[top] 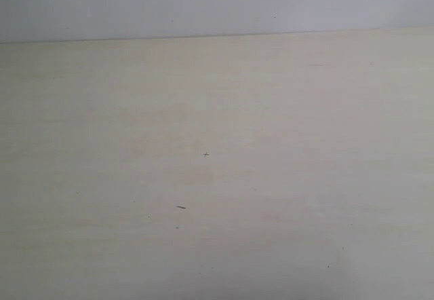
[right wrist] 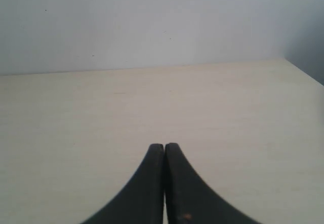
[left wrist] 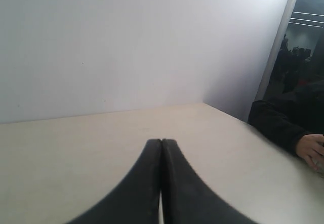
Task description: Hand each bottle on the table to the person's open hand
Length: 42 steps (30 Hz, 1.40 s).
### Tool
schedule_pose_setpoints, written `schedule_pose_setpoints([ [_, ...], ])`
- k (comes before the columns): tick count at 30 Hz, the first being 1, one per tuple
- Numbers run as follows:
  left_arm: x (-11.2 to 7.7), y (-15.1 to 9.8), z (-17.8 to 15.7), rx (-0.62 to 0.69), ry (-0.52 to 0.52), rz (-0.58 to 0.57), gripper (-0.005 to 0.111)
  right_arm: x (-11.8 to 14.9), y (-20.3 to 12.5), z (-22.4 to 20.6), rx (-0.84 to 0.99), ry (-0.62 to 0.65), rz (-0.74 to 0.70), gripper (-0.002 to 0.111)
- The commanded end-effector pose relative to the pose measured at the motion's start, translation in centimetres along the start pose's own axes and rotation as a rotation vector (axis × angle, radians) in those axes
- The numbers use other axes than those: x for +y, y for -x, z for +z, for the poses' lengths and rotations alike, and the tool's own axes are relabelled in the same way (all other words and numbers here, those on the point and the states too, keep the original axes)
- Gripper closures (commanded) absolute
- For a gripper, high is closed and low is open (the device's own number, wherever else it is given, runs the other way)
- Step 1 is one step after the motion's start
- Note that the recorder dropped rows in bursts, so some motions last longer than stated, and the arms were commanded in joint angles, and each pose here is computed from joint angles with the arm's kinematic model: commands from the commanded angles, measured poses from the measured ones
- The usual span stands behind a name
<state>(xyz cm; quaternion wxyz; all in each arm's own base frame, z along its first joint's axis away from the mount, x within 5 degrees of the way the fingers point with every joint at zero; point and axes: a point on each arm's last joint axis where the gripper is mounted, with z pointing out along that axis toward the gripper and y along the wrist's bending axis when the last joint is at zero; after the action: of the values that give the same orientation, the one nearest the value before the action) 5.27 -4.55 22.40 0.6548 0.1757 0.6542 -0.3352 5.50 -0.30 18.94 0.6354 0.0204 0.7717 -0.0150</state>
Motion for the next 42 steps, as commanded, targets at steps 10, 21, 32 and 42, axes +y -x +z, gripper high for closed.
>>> schedule_pose_setpoints([
  [10,0.3,-0.1,-0.1,-0.008,0.045,0.022,0.107,0.0,-0.2,0.0,0.0,-0.006,0.001,0.108],
  [21,3.2,0.2,-0.9,-0.045,0.486,0.068,0.107,0.0,-0.2,0.0,0.0,-0.006,0.003,0.108],
  [32,4.2,-0.1,-1.5,0.008,0.654,0.133,0.107,0.0,-0.2,0.0,0.0,-0.006,0.0,0.108],
  [42,4.5,-2.0,-1.8,0.171,0.677,0.146,0.107,0.0,-0.2,0.0,0.0,-0.006,0.0,0.108],
])
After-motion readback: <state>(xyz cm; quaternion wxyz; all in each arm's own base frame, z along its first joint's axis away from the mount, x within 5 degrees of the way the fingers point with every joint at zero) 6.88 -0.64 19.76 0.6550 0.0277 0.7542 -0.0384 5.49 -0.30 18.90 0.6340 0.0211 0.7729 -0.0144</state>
